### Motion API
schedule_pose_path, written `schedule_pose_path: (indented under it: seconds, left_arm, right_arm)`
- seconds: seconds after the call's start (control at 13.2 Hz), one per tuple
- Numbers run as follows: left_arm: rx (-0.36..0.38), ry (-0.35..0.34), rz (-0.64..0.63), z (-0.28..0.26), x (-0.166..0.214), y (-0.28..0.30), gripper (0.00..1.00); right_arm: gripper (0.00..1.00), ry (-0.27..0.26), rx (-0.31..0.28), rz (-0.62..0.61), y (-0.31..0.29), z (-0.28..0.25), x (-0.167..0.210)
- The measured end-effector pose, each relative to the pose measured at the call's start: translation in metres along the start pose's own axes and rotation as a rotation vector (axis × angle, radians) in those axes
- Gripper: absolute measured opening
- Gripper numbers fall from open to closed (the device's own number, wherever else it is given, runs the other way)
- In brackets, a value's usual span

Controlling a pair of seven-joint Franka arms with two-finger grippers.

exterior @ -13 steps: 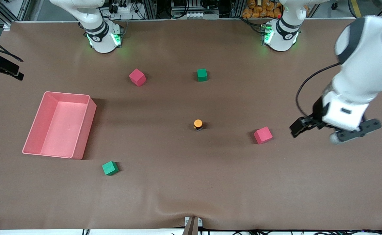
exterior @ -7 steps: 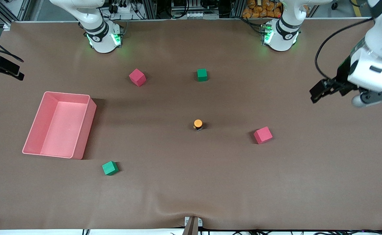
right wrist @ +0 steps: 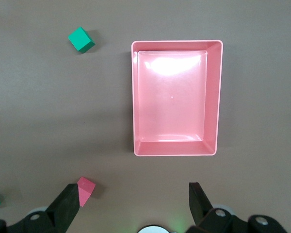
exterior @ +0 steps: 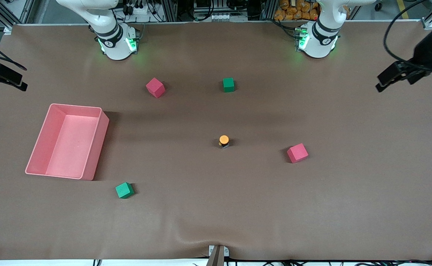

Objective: Place and upright button with both arms

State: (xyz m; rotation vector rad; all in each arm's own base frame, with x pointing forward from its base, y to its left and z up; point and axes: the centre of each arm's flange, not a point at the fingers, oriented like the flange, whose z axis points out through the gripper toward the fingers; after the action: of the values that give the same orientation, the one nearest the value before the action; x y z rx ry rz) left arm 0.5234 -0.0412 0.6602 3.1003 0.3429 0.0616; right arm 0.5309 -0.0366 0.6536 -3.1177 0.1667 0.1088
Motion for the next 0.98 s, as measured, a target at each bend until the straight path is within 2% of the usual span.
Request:
schedule_pose_path:
  seconds: [0.3,0.98]
  left_arm:
    - [0.01,-0.006,0.092,0.003,0.011,-0.043,1.0]
    - [0.013,-0.01,0.173,0.004,0.01,-0.04,1.0]
  right_arm:
    - [1.0,0.0,0.0,0.0,0.0,0.0,0.0]
    - [1.0,0.0,0.0,-0.001,-0.001,0.0,0.0]
